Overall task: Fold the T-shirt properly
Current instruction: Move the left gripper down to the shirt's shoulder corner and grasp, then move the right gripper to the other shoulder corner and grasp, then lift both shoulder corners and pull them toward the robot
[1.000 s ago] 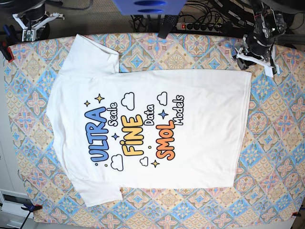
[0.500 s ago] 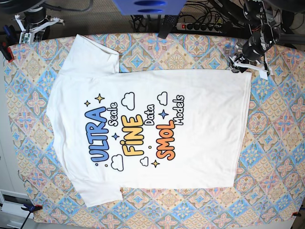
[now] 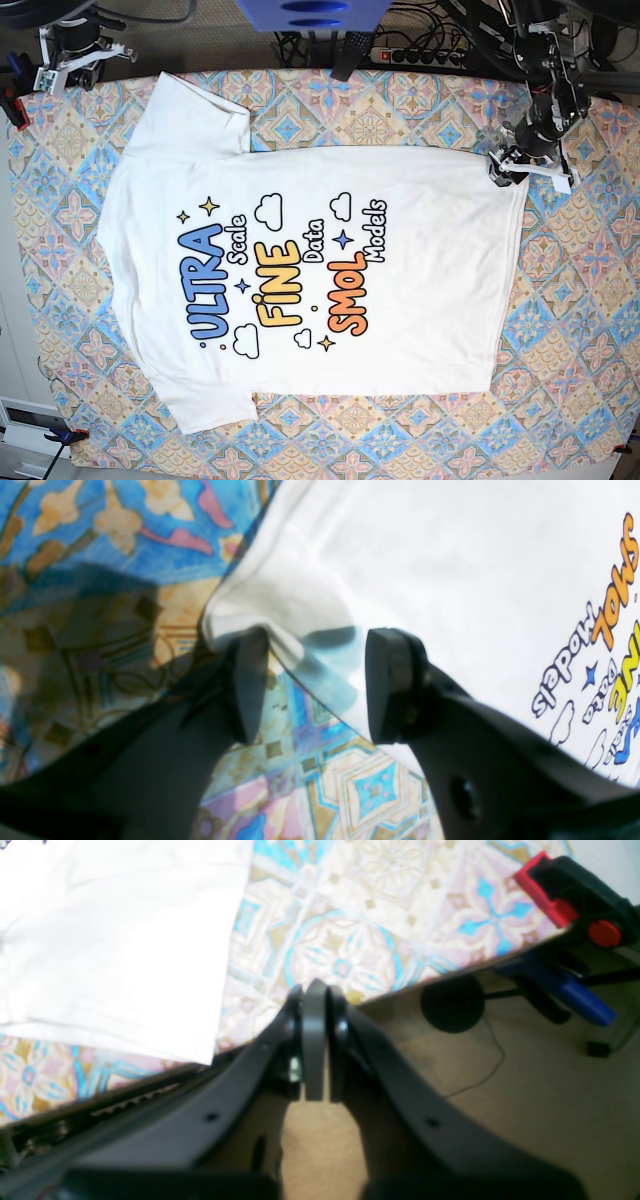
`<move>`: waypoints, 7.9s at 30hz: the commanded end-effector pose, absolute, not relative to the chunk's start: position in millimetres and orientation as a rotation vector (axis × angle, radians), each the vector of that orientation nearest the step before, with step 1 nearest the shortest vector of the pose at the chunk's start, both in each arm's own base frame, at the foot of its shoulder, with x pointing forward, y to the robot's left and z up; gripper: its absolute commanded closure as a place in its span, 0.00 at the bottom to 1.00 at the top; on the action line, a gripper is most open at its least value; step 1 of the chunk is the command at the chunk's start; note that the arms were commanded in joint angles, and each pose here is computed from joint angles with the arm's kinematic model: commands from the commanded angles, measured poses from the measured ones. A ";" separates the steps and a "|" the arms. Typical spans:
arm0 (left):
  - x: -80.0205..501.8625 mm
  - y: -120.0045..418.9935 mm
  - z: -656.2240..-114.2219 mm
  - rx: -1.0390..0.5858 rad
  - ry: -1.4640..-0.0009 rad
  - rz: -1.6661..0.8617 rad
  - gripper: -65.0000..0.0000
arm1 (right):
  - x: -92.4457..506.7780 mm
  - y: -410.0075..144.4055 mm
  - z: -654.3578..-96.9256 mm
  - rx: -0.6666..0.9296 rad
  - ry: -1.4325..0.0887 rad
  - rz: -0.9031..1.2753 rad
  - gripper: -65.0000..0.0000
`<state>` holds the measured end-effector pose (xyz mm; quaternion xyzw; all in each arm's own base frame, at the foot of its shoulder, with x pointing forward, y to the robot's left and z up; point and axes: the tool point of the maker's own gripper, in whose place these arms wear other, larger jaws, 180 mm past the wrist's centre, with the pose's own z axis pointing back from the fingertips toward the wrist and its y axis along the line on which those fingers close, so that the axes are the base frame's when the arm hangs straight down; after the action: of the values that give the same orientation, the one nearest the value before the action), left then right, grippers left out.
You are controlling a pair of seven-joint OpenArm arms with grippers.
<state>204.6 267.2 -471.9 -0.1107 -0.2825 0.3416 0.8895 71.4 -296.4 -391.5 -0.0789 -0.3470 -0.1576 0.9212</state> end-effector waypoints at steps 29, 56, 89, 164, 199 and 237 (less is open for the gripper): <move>181.1 265.8 -465.2 -0.209 -0.556 0.675 1.00 | 93.2 -283.7 -436.1 0.071 -0.600 -0.596 0.55; 180.6 266.8 -466.1 -0.205 -0.553 0.674 1.00 | 104.5 -225.6 -461.9 0.311 -0.560 -0.545 0.53; 179.5 267.0 -466.9 -0.203 -0.550 0.674 1.00 | 121.2 -163.0 -463.0 0.455 -0.497 -0.428 0.53; 179.0 266.9 -467.5 -0.201 -0.549 0.674 1.00 | 91.8 -189.8 -480.6 0.391 -0.421 -0.494 0.62; 88.9 275.7 -465.4 -0.094 -0.382 0.501 1.00 | 39.5 -209.7 -426.7 0.302 -0.429 -0.446 1.00; 249.9 263.5 -401.1 -0.217 -0.755 0.510 1.00 | 218.1 -223.0 -374.2 0.433 -0.795 -0.439 1.00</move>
<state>241.5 258.7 -410.4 -0.1063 -0.3464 0.2496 0.8980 211.5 -219.6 -384.0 0.2072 -0.3644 -0.2190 0.8811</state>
